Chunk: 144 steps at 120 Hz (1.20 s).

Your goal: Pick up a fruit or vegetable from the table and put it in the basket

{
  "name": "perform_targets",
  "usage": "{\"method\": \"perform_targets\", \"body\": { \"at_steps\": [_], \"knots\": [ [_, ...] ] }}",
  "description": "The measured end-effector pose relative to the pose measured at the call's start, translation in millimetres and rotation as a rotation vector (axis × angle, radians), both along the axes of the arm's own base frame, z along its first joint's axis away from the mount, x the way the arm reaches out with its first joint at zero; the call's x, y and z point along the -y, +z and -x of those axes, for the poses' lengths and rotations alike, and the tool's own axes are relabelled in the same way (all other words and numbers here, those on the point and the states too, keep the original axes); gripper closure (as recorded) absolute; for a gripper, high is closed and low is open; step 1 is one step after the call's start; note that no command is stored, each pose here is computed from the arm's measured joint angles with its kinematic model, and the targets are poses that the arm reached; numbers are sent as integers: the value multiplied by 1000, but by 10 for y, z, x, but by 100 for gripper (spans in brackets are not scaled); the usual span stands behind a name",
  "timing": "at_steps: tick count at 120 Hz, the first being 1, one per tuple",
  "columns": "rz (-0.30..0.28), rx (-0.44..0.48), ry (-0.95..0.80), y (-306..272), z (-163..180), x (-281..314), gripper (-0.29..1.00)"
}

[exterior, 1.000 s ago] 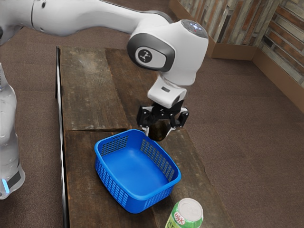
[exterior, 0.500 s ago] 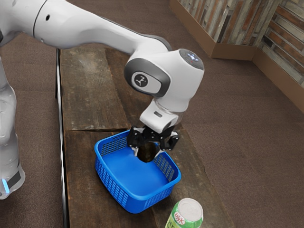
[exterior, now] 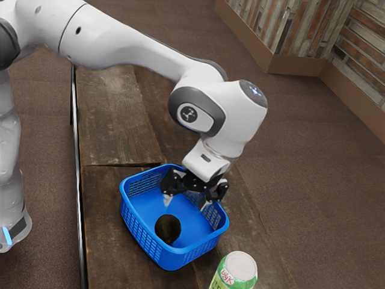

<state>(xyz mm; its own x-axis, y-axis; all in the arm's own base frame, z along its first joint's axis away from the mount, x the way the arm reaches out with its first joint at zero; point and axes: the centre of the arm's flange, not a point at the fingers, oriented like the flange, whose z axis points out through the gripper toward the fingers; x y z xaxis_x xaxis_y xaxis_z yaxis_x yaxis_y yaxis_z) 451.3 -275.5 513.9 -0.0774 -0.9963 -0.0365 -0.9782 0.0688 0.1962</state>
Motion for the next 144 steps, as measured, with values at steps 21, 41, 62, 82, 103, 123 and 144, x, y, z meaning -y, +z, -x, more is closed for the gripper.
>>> {"method": "perform_targets", "body": {
  "at_steps": [21,41,62,82,103,123,144],
  "knots": [
    [-25,12,-17,19,32,43,0],
    [-61,68,-103,159,174,328,0],
    [-64,86,-133,226,250,461,0],
    [-28,120,-92,433,126,376,0],
    [-5,171,-117,613,173,535,0],
    [3,185,-165,643,333,752,0],
    [2,194,-146,676,285,676,0]
  ]
}}
